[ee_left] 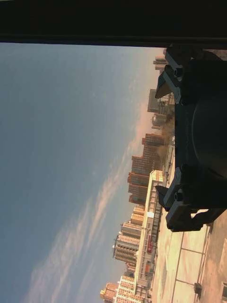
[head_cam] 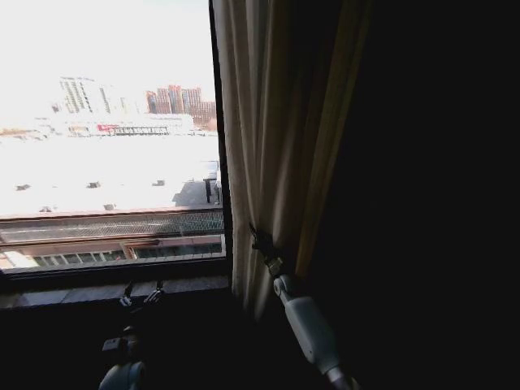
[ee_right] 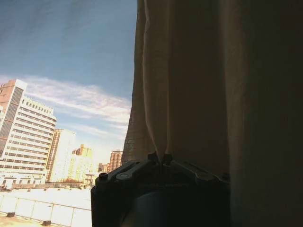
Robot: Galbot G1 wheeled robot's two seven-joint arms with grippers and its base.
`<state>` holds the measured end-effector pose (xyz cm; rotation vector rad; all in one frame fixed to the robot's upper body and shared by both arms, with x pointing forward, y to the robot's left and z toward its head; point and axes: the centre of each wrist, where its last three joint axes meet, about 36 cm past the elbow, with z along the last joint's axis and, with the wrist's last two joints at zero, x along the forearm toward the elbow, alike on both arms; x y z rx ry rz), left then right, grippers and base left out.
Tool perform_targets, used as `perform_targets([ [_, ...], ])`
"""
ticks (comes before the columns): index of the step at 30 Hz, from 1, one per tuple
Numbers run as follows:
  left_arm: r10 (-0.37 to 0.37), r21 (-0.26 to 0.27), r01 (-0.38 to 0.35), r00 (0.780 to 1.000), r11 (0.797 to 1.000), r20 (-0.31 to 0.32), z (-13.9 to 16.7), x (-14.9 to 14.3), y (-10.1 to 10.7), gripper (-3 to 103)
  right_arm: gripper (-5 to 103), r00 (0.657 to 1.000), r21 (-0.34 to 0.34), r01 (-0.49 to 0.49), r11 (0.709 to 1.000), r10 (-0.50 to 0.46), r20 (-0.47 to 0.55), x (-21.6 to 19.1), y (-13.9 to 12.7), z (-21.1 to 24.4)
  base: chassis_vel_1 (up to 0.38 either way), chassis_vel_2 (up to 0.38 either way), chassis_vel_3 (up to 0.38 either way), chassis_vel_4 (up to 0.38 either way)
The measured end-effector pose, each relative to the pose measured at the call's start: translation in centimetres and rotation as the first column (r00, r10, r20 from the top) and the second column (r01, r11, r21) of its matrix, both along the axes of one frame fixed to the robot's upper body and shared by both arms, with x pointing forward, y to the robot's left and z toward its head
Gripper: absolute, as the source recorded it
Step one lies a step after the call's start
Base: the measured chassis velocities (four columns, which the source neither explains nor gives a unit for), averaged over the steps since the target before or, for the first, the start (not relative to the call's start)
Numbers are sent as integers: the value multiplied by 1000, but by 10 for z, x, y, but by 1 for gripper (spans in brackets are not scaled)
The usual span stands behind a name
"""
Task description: Open the curtains by pulling them apart, changing their state from closed to fully open.
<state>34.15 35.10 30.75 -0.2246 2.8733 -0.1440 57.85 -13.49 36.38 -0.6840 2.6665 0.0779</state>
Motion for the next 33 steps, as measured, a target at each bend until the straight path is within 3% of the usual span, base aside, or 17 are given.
perform_targets([
  [6,0,0,0,1000,1000,0,0,0,0,100,0,999,7,-2,1000,2,40,-1,2,-1,-80,-104,77,107],
  [12,-1,0,1,1000,1000,0,0,0,0,100,0,997,-49,31,998,-27,76,4,4,2,-62,-24,48,20],
  [19,0,0,0,1000,1000,0,0,0,0,100,0,989,-83,144,986,-142,29,25,5,4,0,0,0,0],
  [28,0,0,0,1000,1000,0,0,0,0,100,0,967,-109,251,962,-255,-22,57,-29,-2,0,0,0,0],
  [33,0,0,0,1000,1000,0,0,0,0,100,0,930,-103,356,929,-363,-53,73,-54,-1,0,0,0,0],
])
